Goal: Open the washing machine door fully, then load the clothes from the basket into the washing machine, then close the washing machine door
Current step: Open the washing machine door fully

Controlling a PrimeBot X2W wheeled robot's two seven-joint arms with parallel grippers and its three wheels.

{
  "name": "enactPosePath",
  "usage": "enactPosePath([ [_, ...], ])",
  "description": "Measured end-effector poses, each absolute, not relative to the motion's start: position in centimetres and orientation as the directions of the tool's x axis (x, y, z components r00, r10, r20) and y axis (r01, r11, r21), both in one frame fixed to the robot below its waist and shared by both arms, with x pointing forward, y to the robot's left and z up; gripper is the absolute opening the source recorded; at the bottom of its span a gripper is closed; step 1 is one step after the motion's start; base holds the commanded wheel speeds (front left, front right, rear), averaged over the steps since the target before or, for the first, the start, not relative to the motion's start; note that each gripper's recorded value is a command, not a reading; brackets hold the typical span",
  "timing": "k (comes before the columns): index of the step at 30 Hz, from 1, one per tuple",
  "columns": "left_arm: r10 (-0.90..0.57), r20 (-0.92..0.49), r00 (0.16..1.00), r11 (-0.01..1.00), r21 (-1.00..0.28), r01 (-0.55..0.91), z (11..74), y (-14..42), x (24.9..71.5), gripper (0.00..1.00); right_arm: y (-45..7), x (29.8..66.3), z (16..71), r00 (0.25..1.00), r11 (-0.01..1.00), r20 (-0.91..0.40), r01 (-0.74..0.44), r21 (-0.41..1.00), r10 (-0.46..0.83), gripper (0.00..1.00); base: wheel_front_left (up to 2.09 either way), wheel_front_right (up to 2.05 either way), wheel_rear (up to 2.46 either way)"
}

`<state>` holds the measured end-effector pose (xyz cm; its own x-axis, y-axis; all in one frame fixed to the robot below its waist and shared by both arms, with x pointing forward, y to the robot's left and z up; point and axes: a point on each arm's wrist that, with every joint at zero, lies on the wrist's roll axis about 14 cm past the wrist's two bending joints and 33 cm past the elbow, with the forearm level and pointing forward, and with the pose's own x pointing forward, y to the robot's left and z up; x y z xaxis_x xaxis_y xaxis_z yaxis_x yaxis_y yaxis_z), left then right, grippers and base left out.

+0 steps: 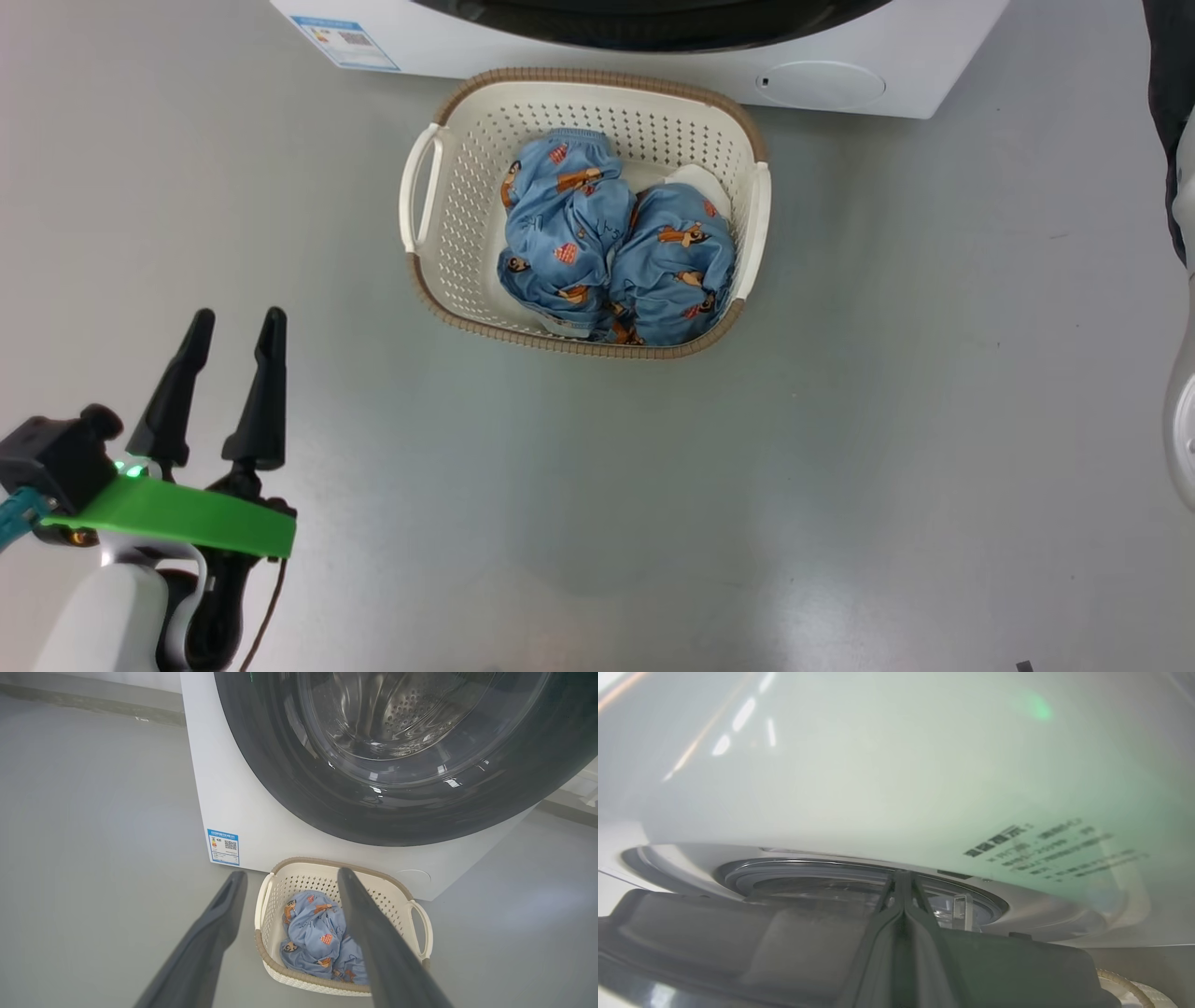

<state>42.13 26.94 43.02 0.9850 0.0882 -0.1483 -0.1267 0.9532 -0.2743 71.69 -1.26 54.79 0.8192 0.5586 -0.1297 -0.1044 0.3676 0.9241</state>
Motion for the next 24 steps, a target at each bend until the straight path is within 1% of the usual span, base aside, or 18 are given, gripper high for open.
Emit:
enactPosePath([
  [5, 0.084, -0.123, 0.989, 0.954, -0.276, -0.116, 43.8, 26.9, 42.5, 1.0, -1.4, 71.2, 55.4, 0.803, 0.379, -0.134, -0.121, 0.917, 0.58, 0.0, 0.0, 0.0, 0.0],
  [11, 0.091, -0.103, 0.991, 0.954, -0.275, -0.116, 44.6, 27.1, 42.4, 1.0, -1.6, 70.5, 55.2, 0.788, 0.38, -0.15, -0.114, 0.918, 0.597, 0.0, 0.0, 0.0, 0.0],
  [19, 0.099, -0.097, 0.99, 0.955, -0.271, -0.122, 44.9, 27.4, 42.2, 1.0, -1.9, 70.0, 54.5, 0.78, 0.395, -0.17, -0.105, 0.913, 0.602, 0.0, 0.0, 0.0, 0.0],
  [24, 0.104, -0.103, 0.989, 0.955, -0.268, -0.128, 44.7, 27.5, 42.1, 1.0, -1.9, 69.9, 54.3, 0.759, 0.403, -0.185, -0.109, 0.909, 0.624, 0.0, 0.0, 0.0, 0.0],
])
